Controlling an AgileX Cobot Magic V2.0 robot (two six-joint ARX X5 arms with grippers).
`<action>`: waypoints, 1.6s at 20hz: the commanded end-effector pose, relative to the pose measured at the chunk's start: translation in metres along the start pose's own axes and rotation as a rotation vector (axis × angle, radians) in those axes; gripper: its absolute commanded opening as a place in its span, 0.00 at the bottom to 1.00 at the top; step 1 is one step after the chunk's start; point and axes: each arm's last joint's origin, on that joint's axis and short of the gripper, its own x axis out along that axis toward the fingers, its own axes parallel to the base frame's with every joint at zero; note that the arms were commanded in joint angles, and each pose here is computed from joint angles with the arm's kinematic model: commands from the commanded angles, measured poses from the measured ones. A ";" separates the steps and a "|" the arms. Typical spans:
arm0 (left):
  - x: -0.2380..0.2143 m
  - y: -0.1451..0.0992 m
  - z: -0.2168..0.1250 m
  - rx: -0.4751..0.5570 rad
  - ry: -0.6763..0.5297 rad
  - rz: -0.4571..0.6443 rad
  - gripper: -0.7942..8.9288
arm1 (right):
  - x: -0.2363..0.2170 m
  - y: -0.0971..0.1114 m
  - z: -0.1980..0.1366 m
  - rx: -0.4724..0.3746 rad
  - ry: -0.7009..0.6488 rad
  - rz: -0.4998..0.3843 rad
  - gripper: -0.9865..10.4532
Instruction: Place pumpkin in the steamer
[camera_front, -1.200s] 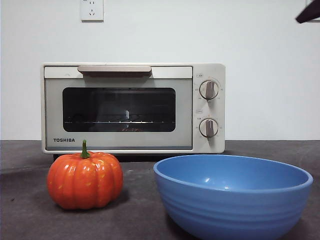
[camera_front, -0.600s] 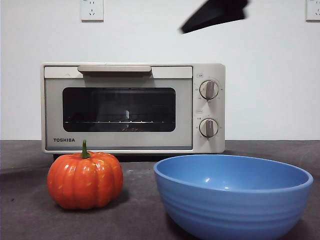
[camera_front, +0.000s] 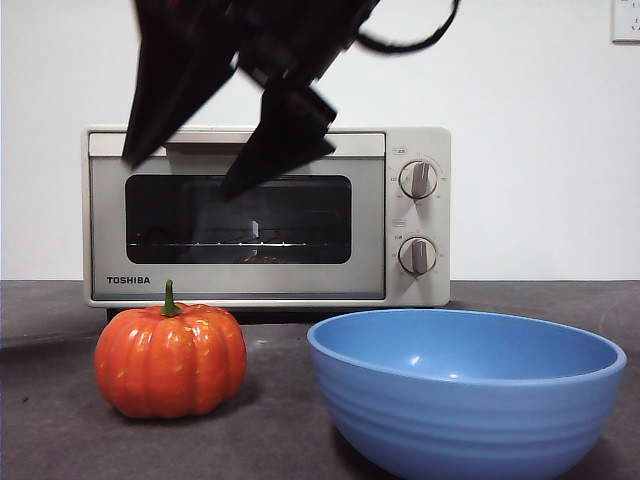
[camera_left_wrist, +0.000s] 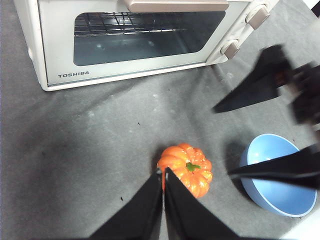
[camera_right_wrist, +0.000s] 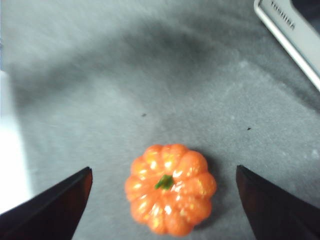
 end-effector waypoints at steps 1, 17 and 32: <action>-0.003 -0.002 0.006 0.025 -0.023 -0.007 0.10 | 0.020 0.004 0.003 -0.036 0.013 -0.015 0.49; -0.003 -0.003 0.006 0.029 -0.020 -0.013 0.10 | 0.085 0.002 -0.026 -0.035 0.183 -0.058 0.52; -0.003 -0.004 0.006 0.032 -0.020 -0.016 0.10 | 0.084 0.004 -0.026 -0.023 0.213 -0.093 0.39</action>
